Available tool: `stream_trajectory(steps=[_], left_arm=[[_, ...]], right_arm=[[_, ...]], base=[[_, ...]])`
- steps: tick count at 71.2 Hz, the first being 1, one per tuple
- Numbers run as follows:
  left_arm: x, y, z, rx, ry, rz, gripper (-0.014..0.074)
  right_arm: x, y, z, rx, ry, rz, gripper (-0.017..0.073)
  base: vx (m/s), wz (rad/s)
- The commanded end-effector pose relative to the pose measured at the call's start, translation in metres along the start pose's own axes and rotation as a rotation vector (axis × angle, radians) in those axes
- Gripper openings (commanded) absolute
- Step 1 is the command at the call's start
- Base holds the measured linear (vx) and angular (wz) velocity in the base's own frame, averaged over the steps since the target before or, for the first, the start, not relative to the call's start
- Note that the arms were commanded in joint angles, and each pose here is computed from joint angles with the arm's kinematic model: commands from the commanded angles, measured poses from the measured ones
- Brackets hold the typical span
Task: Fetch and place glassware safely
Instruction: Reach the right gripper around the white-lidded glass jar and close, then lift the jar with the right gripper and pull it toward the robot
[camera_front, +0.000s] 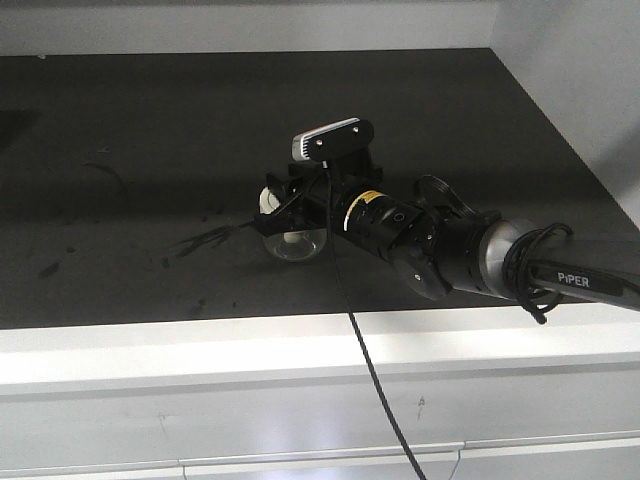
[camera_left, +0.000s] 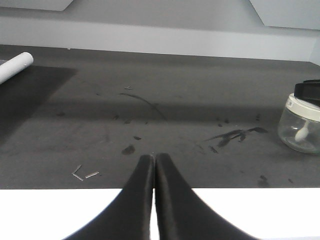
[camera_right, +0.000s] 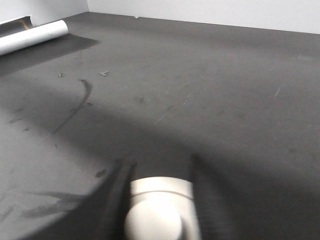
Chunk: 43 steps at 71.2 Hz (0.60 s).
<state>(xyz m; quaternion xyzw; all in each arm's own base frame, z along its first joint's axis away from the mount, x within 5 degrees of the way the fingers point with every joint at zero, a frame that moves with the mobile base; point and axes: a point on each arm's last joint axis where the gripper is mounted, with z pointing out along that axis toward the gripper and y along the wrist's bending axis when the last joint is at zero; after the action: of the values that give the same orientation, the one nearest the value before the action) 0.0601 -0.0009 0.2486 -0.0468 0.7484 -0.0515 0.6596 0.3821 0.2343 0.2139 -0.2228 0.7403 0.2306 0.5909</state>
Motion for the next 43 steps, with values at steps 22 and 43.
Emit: stream_trajectory(steps=[22, 43], left_arm=[[-0.015, -0.002, -0.001, 0.015, -0.088, -0.014, -0.0007], [-0.015, -0.002, -0.001, 0.015, -0.088, -0.014, -0.0007]], right_arm=[[-0.043, -0.002, -0.017, 0.006, -0.114, -0.021, -0.0008], [-0.099, -0.018, -0.060, 0.076, -0.185, -0.030, -0.0001]], base=[[0.00, 0.00], [0.00, 0.00]])
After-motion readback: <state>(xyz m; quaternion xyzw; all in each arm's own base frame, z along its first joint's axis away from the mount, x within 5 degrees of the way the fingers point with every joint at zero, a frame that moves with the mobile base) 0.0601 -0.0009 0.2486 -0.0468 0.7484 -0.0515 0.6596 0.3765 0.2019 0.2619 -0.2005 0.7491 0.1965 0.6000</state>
